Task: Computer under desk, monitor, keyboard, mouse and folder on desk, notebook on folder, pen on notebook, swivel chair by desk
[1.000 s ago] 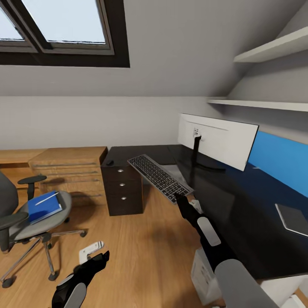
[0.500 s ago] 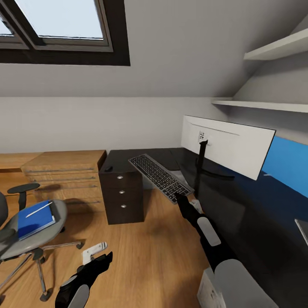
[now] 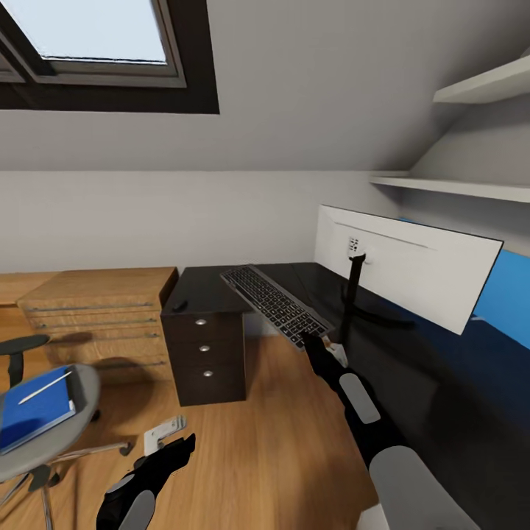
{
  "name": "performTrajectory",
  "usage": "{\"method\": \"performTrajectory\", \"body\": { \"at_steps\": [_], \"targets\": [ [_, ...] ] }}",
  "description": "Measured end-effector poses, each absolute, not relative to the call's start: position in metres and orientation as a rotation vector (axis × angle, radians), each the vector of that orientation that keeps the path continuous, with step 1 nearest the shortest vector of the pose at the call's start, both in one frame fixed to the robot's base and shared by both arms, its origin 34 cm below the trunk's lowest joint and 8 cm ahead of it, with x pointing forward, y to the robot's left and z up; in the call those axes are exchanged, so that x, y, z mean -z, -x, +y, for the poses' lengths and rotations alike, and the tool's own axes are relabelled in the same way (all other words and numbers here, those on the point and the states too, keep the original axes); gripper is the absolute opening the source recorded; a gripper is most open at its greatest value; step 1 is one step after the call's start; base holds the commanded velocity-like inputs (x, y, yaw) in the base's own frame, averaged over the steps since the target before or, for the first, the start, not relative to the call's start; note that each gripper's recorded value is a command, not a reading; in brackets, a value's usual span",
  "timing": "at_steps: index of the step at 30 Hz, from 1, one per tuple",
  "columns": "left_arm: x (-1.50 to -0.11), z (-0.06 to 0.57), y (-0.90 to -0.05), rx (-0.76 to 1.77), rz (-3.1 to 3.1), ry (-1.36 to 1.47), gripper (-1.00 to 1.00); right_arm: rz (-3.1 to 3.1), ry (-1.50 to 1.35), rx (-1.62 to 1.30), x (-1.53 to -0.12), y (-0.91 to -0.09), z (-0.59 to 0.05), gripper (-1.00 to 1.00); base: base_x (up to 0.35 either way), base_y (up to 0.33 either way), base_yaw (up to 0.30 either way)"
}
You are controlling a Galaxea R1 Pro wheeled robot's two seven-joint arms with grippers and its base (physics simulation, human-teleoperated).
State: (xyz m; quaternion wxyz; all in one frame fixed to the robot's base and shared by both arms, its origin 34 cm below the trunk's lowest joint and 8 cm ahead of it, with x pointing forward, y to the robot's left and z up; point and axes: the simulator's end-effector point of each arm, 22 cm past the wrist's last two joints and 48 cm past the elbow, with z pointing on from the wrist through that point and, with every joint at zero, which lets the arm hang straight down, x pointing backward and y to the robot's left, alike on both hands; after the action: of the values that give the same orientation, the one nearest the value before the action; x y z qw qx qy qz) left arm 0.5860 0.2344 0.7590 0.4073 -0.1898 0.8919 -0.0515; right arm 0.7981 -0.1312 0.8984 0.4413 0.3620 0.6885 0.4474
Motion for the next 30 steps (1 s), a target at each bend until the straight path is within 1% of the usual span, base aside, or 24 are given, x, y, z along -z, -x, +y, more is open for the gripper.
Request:
{"method": "performTrajectory", "body": {
  "at_steps": [15,30],
  "targets": [
    [-0.761,0.234,-0.586,0.132,2.249,0.479,1.00,1.702,-0.909,-1.093,-0.897,-0.799,-0.135,-1.00,0.329,0.136,0.000],
    [-0.761,0.234,-0.586,0.131,2.249,0.480,1.00,1.731,-0.928,-1.083,-0.882,-0.795,-0.134,-1.00,0.328,0.024,0.000]
  ]
}}
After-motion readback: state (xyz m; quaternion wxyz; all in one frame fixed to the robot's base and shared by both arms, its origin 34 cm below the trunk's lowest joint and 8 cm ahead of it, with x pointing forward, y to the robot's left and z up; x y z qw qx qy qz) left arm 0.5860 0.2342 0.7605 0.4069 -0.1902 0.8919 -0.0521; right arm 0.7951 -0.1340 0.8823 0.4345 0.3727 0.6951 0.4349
